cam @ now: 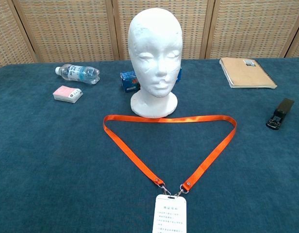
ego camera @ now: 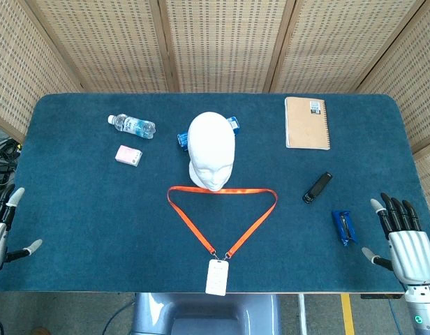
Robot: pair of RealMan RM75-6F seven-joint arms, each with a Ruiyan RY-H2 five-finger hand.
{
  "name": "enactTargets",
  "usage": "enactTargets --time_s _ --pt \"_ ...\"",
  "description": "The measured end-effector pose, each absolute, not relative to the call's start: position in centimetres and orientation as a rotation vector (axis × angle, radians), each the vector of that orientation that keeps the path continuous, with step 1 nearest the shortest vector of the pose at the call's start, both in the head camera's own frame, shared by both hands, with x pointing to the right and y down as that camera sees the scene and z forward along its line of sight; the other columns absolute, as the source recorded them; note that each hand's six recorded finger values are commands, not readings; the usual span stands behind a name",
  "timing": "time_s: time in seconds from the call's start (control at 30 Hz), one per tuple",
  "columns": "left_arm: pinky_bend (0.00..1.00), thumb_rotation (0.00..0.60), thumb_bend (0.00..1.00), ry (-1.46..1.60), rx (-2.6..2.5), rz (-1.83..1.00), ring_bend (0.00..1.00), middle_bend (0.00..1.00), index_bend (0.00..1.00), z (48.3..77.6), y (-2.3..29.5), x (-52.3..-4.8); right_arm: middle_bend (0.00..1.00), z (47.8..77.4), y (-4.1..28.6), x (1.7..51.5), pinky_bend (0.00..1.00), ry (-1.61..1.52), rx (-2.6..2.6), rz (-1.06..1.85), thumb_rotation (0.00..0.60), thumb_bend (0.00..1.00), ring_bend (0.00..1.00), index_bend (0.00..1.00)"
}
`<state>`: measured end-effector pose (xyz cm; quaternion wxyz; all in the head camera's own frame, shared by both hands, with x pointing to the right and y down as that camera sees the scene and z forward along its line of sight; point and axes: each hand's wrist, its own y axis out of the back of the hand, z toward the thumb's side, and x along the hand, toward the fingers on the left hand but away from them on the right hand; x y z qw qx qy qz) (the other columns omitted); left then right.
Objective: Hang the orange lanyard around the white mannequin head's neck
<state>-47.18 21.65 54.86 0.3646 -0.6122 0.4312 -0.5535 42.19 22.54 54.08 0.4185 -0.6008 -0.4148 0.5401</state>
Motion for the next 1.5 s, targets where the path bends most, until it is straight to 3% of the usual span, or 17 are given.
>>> enactTargets --time_s 0.33,0.6,0.73,1.07,1.5 --pt "0.0 0.6 0.0 1.097 -1.567 -1.419 0.0 0.0 0.0 55.1 21.6 -47.0 0.0 54.6 22.3 41.9 0.0 -1.04 -1.552 1.375 0.6 0.0 0.0 0.02" --pt "0.0 0.6 0.0 1.062 -1.549 -1.427 0.0 0.0 0.0 56.5 21.3 -46.7 0.0 56.8 18.6 39.0 0.0 -0.934 -1.687 1.352 0.6 0.01 0.0 0.22" --pt "0.0 0.6 0.0 1.057 -1.534 -1.455 0.0 0.0 0.0 57.0 21.2 -46.8 0.0 58.4 14.9 36.4 0.0 -0.817 -1.729 1.336 0.6 0.16 0.0 0.29" --pt "0.0 0.6 0.0 1.085 -1.505 -1.507 0.0 0.0 0.0 58.2 20.3 -47.4 0.0 64.9 7.7 29.2 0.0 -0.715 -1.896 1.419 0.6 0.41 0.0 0.33" --pt "0.0 0.6 0.0 1.094 -1.513 -1.531 0.0 0.0 0.0 58.9 20.2 -47.9 0.0 72.4 6.8 22.8 0.0 -0.799 -2.042 1.571 0.6 0.46 0.0 0.4"
